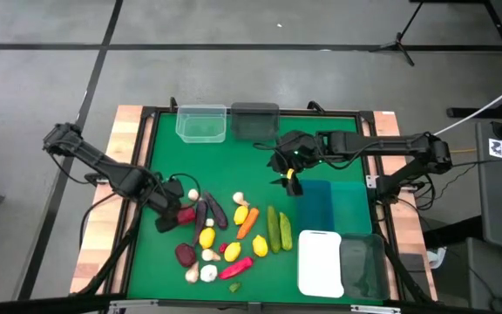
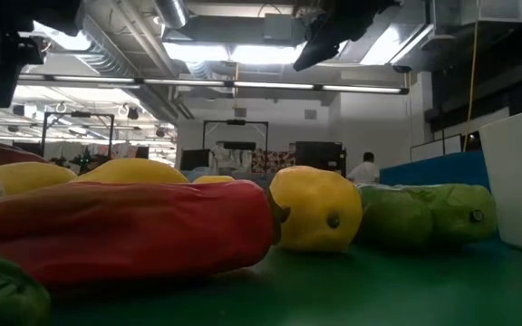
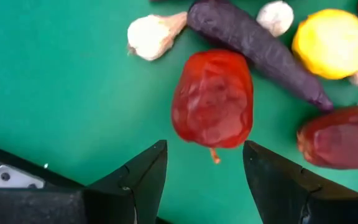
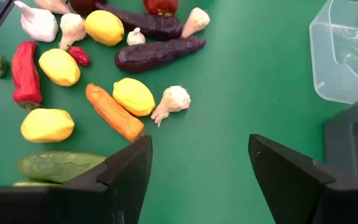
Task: Sort produce into baskets
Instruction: Put the red apple into the bottom black bin
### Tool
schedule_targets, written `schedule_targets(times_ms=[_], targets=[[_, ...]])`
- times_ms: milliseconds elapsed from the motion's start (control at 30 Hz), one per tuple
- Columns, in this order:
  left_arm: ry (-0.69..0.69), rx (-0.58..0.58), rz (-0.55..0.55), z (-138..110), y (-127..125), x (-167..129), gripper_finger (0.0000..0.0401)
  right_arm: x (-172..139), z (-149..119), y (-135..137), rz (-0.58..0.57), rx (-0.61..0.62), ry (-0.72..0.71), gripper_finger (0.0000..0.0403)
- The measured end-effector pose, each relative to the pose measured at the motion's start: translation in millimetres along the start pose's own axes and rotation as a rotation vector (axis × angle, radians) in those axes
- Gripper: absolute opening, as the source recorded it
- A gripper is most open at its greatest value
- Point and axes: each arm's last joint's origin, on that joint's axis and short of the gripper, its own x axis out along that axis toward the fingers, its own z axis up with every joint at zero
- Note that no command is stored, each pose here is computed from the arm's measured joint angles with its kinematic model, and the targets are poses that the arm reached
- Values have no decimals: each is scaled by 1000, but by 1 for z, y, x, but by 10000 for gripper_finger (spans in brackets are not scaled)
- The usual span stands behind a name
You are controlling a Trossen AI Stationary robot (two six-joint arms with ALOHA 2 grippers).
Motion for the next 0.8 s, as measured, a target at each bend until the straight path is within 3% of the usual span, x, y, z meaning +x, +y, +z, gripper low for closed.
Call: schedule_targets(times_ms=[267,533,800], targets=[[-4,-77,-2,-6,-4,0,205,0,0,-1,-41,-21,7,266],[24,-157,16,-29,-10,14,205,0,0,-1,-42,-20,8,266],[20,-171,-21,-42,-19,29,205,0,0,-1,-43,-20,8,266]])
